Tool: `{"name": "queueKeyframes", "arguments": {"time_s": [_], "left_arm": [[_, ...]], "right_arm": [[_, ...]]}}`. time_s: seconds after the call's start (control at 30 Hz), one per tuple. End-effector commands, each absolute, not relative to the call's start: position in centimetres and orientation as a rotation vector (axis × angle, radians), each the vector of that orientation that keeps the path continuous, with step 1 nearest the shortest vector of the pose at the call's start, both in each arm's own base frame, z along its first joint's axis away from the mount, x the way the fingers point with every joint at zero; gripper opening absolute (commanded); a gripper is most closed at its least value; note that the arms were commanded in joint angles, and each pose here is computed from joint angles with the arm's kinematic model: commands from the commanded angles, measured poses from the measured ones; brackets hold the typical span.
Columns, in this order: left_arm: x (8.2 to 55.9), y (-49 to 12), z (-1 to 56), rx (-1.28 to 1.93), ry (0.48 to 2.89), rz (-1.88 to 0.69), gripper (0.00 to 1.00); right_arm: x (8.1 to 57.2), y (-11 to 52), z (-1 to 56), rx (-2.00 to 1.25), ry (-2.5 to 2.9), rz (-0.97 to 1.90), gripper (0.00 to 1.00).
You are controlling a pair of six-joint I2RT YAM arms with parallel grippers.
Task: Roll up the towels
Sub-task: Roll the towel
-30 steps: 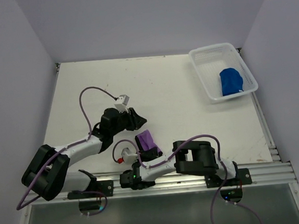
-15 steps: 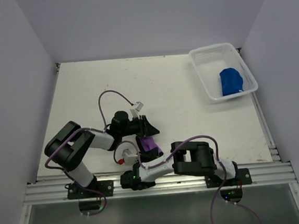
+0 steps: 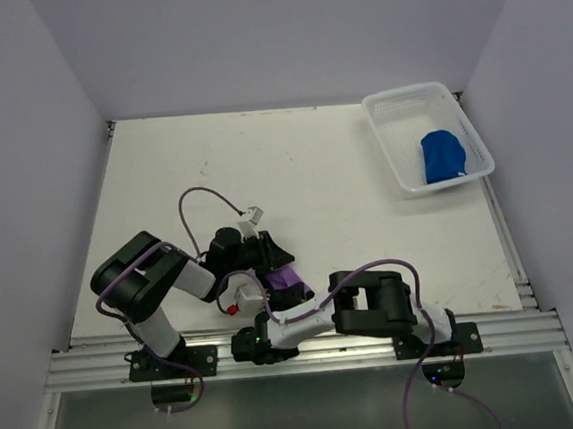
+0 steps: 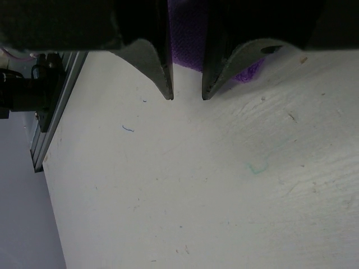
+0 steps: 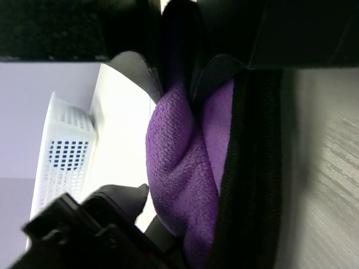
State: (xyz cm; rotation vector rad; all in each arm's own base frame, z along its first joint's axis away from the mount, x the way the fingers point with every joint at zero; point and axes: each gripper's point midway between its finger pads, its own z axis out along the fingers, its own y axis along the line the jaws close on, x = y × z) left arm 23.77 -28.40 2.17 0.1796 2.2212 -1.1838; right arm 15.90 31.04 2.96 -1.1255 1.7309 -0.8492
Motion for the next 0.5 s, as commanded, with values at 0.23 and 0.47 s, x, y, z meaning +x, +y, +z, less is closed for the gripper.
{"name": "queueKeyframes", "arguments": {"time_s": [0.23,0.47], "left_arm": [[22.2,-25.0,-2.5,0.049,2.287,-1.044,0.28],[22.2,-24.6,-2.9,0.044,2.288,-1.021,0.28]], "right_arm": [[14.3,32.1,7.4,-0.942,1.93,-0.407,0.56],[12.6,32.1,12.0,-0.806,2.048,0.092,0.68]]}}
